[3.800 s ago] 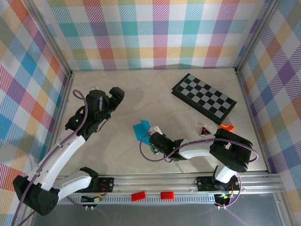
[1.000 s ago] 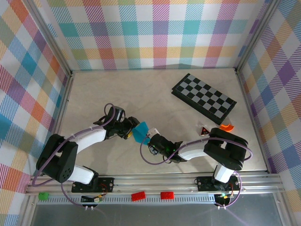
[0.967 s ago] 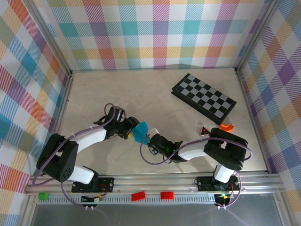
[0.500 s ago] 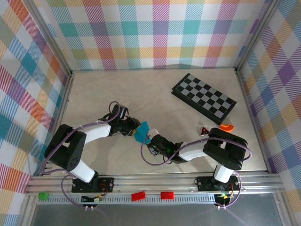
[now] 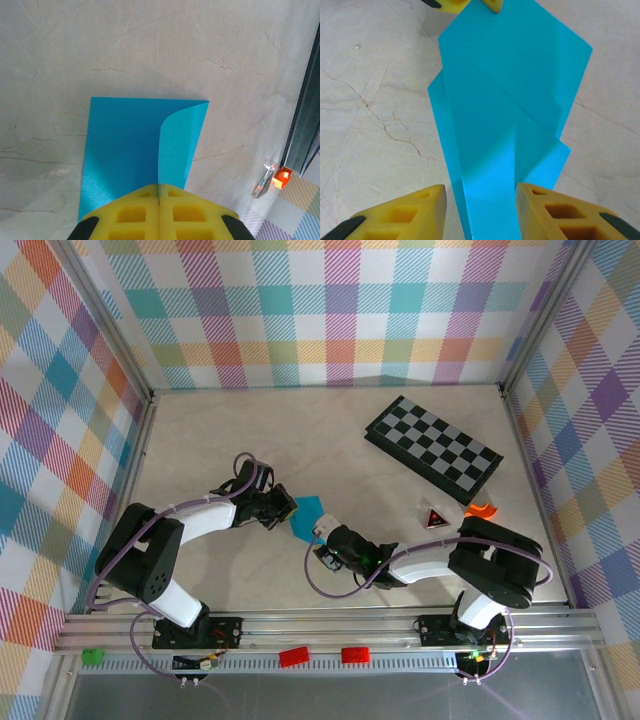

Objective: Fold a paper plane with a square sheet of paper (pick it up from the middle)

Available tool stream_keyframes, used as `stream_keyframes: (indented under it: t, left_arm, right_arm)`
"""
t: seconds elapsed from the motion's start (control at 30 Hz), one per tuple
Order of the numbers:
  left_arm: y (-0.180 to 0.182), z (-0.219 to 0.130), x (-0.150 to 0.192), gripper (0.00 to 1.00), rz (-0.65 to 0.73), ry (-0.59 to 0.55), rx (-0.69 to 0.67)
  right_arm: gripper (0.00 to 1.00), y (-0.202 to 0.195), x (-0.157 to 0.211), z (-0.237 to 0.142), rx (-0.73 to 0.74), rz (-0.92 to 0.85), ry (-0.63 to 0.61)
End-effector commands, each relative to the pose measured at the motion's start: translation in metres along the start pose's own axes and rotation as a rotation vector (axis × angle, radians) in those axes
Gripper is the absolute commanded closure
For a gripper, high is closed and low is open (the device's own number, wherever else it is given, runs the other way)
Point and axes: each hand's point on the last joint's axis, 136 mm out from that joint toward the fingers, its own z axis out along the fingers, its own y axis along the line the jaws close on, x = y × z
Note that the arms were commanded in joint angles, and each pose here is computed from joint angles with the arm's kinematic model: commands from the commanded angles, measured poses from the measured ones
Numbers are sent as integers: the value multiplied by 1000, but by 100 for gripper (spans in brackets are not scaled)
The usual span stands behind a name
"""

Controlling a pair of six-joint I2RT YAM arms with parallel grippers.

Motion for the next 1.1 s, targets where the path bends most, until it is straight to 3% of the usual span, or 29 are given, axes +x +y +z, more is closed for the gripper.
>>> stream_keyframes:
  t: [0.0, 0.23, 0.43, 0.87, 1.07]
  left_arm:
    - [-7, -9, 2, 100, -29, -5, 38]
    - [-13, -14, 4, 100, -65, -25, 75]
    - [-15, -16, 6, 100, -63, -21, 79]
    - [-16, -15, 8, 100, -56, -14, 74]
    - [-17, -14, 10, 100, -49, -11, 68]
  right_arm:
    - [57, -1, 7, -10, 7, -110, 16]
    - [56, 2, 0, -12, 74, -251, 47]
    - [58, -3, -10, 1, 154, -249, 56]
    - [78, -3, -4, 11, 174, -200, 84]
    - [79, -3, -4, 10, 169, -152, 78]
